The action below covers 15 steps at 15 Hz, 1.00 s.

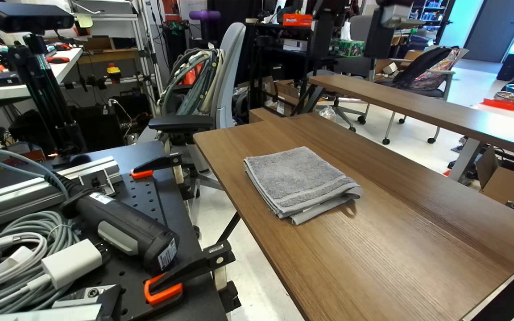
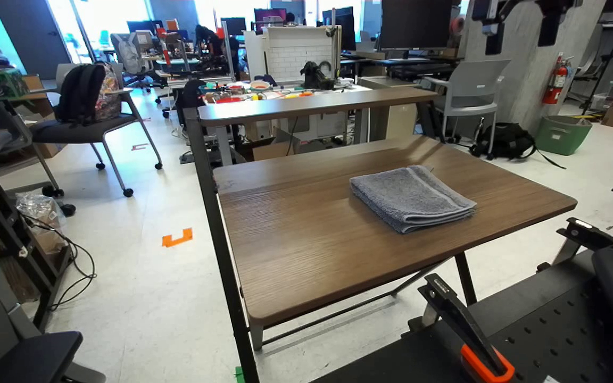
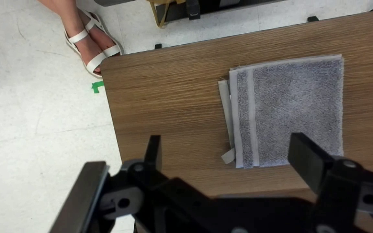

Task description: Push the towel to the right

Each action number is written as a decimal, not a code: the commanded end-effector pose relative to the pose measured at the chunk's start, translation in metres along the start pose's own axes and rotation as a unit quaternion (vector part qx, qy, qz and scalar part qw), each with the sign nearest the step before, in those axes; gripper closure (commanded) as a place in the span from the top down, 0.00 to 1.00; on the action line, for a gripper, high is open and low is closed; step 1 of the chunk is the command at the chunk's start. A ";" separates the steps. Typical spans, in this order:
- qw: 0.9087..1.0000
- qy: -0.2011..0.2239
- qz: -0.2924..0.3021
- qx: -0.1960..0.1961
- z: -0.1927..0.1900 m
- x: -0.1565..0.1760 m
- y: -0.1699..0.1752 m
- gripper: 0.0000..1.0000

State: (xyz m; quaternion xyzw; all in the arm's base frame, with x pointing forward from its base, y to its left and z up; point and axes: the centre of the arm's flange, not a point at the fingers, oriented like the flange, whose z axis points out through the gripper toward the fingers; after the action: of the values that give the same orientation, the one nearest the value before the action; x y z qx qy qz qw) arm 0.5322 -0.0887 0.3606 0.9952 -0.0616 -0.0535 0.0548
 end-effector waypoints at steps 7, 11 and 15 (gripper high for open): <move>0.998 -0.054 -0.037 0.005 0.084 0.068 -0.051 1.00; 0.995 -0.070 -0.066 -0.013 0.128 0.064 -0.077 1.00; 0.995 -0.045 -0.090 -0.023 0.163 0.061 -0.094 1.00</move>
State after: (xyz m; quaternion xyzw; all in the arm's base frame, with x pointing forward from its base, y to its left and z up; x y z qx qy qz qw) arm 0.5839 -0.0268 0.2041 0.9899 0.0096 -0.1277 0.0601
